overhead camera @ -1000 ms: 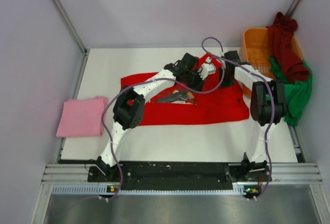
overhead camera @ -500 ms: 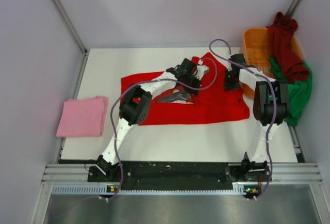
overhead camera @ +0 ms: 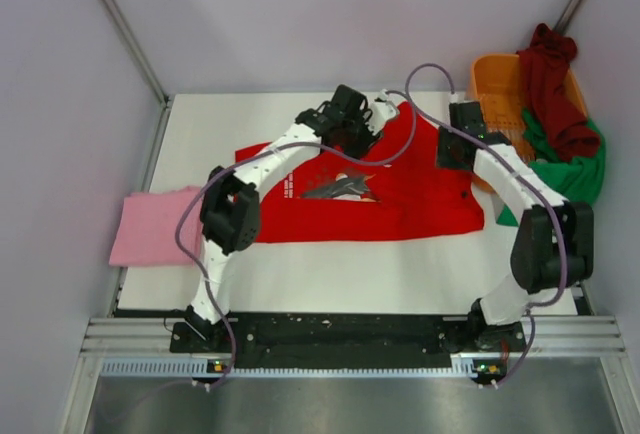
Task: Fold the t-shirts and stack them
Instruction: Fold the flattened tshirt in 1/3 of the way, then grap the side of the flattened tshirt furthest away from the robot with both arms
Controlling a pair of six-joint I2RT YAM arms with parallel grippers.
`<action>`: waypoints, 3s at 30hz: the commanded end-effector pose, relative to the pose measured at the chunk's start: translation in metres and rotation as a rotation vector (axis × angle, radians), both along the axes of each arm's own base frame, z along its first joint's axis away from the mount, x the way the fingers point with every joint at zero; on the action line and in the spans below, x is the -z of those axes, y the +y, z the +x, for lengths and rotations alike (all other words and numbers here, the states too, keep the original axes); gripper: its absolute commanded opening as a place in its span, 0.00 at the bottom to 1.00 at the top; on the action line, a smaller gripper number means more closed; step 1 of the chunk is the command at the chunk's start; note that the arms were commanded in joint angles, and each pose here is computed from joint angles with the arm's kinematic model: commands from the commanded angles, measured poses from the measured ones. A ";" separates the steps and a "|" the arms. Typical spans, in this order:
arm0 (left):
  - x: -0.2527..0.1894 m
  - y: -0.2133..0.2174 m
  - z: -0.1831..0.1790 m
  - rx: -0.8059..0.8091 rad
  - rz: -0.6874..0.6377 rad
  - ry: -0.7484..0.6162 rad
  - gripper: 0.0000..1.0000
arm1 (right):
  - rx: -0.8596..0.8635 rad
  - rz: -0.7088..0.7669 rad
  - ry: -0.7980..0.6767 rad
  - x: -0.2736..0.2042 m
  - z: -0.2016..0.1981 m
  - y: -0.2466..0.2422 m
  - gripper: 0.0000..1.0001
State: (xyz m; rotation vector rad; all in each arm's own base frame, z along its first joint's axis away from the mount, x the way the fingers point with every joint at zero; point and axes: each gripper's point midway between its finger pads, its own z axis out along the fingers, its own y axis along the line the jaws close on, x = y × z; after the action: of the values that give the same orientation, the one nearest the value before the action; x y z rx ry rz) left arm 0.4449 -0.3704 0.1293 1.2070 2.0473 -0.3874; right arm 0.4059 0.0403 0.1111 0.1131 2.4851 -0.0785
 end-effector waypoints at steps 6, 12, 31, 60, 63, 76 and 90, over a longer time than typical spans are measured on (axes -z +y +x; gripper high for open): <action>-0.037 0.126 -0.105 0.221 0.284 -0.050 0.41 | 0.211 0.170 -0.078 -0.013 -0.067 -0.033 0.57; 0.015 0.225 -0.165 0.180 0.483 0.092 0.57 | 0.467 0.224 -0.044 0.024 -0.110 -0.066 0.61; 0.112 0.320 -0.193 -0.004 0.577 0.214 0.34 | 0.715 0.350 0.115 0.105 -0.150 -0.079 0.32; 0.091 0.341 -0.308 0.162 0.583 0.556 0.33 | 1.151 0.371 0.286 0.070 -0.273 -0.063 0.11; 0.075 0.335 -0.285 0.143 0.570 0.524 0.55 | 1.158 0.307 0.230 0.059 -0.267 -0.078 0.37; -0.002 0.377 -0.080 -0.575 0.092 0.412 0.59 | 0.974 0.258 -0.143 -0.035 -0.196 -0.099 0.88; 0.046 0.385 -0.045 -0.673 -0.008 0.541 0.56 | -0.335 0.124 -0.182 -0.124 0.001 0.110 0.82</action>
State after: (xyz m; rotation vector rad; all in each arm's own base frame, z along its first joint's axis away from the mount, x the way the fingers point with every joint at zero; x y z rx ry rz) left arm 0.3871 0.0149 0.0821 0.4053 2.7782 -0.3861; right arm 0.3611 0.0922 0.2617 0.1818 2.1599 0.0912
